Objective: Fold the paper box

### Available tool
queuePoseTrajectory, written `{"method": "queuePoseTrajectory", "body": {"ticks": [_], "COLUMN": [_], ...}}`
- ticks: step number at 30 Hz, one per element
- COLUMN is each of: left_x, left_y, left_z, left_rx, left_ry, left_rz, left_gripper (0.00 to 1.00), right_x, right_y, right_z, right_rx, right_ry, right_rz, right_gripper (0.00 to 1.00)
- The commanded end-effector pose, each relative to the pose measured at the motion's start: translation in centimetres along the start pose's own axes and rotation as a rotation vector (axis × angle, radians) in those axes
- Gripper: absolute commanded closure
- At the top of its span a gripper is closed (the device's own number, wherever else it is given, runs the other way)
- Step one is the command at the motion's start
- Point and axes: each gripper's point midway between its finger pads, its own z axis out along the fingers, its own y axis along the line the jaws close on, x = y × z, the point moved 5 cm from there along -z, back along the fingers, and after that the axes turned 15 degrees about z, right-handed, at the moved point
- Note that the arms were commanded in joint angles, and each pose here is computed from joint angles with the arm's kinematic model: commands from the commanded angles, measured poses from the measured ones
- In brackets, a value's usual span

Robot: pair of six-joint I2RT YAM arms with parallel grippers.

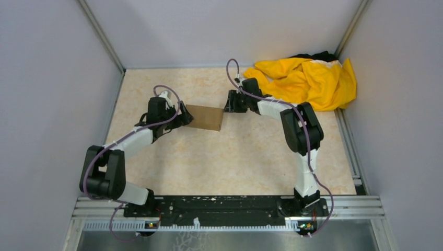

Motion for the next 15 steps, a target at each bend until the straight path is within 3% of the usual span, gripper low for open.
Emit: {"method": "queuePoseTrajectory", "body": {"ticks": [1, 7, 11, 15], "left_x": [-3.6, -5.9, -6.6, -7.5], "left_y": [1.2, 2.1, 1.7, 1.1], "left_z": [0.6, 0.9, -0.6, -2.4], "left_rx": [-0.049, -0.044, -0.029, -0.015], "left_ry": [-0.102, -0.149, -0.2, -0.249], "left_rz": [0.012, 0.003, 0.01, 0.031], "left_gripper": [0.01, 0.02, 0.05, 0.02], "right_x": [-3.4, -4.4, -4.0, -3.8], "right_y": [2.5, 3.3, 3.3, 4.4], "right_z": [0.4, 0.1, -3.5, -8.6], "right_rx": [-0.109, -0.12, -0.069, -0.058], "right_ry": [-0.055, -0.09, -0.156, -0.245], "right_rz": [-0.06, -0.082, -0.127, -0.195], "right_gripper": [0.52, 0.52, 0.51, 0.44]}}
